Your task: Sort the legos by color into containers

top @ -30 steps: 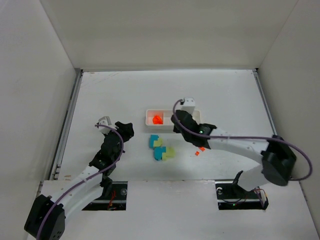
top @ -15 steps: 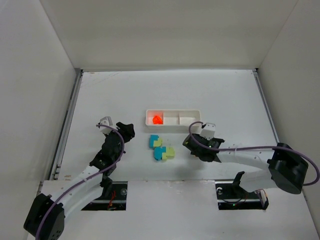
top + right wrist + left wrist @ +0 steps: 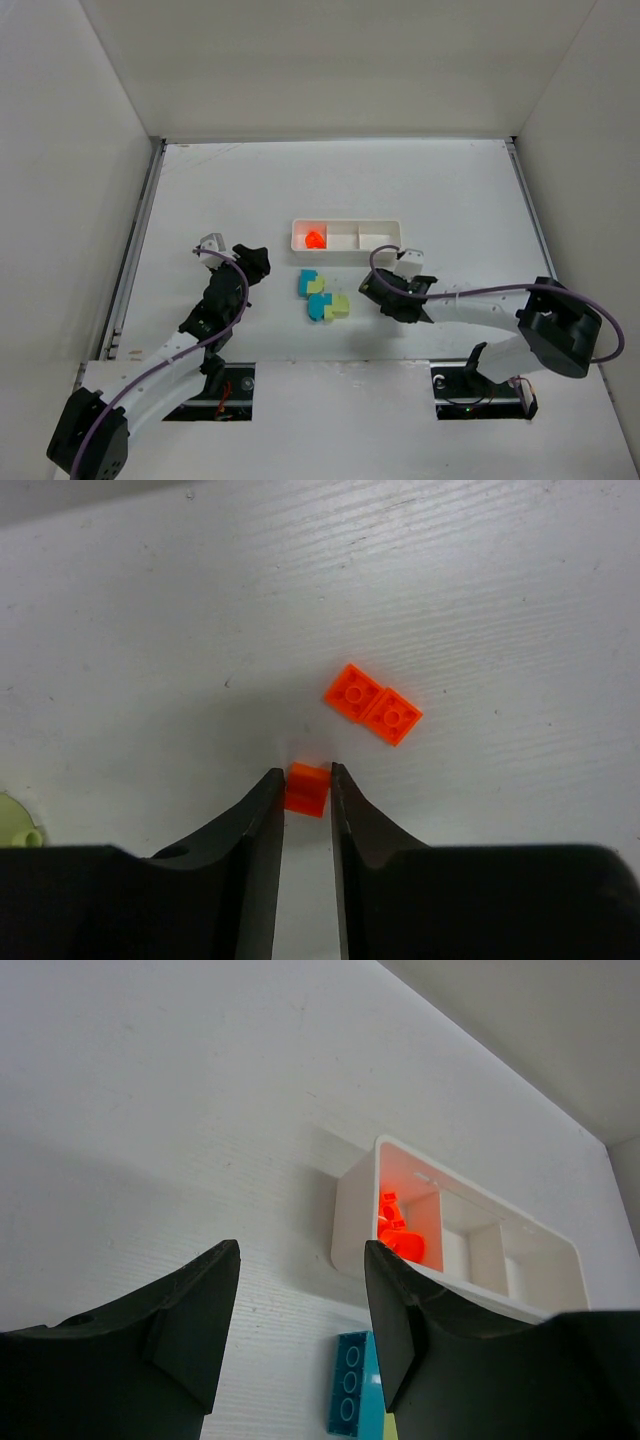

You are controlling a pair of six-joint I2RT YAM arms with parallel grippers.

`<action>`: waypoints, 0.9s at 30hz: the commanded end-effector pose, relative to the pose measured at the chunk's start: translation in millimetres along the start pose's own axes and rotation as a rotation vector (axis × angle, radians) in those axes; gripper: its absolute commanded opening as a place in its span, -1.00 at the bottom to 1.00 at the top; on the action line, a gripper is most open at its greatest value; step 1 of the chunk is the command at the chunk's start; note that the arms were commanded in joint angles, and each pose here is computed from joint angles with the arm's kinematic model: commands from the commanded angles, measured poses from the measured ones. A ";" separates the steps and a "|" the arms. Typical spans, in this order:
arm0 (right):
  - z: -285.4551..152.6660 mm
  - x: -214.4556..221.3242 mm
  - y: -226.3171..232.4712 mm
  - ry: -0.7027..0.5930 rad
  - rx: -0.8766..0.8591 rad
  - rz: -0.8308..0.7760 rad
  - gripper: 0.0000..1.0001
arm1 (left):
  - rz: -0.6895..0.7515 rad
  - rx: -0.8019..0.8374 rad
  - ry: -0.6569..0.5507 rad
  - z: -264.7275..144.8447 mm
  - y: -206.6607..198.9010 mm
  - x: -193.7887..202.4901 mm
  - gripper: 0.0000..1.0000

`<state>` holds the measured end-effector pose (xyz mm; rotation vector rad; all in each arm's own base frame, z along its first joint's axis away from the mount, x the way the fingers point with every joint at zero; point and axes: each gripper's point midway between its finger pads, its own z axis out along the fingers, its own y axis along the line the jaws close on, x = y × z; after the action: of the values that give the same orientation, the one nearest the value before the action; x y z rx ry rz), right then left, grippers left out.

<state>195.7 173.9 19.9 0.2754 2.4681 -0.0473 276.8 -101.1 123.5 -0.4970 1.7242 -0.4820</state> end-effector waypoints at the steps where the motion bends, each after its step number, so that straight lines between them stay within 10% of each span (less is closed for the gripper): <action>1: -3.5 -3.3 20.7 -0.008 -0.052 0.024 -0.54 | -0.006 0.023 -0.027 0.1 -7.0 -7.3 0.01; 9: -36.4 -39.9 51.1 -0.143 -0.141 -0.022 -0.64 | -0.004 0.023 -0.027 0.0 -7.0 -7.3 0.01; 17: -81.5 -110.6 174.0 -0.305 -0.408 -0.109 -0.63 | -0.004 0.014 -0.030 0.6 -4.4 -8.4 0.01; 27: -41.0 -167.0 255.7 -0.364 -0.466 -0.110 -0.59 | -0.001 0.018 -0.024 -0.2 -5.5 -6.1 0.01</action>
<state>330.8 383.7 143.2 -0.0617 2.1211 0.3509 276.8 -101.0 123.5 -0.4970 1.7241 -0.4814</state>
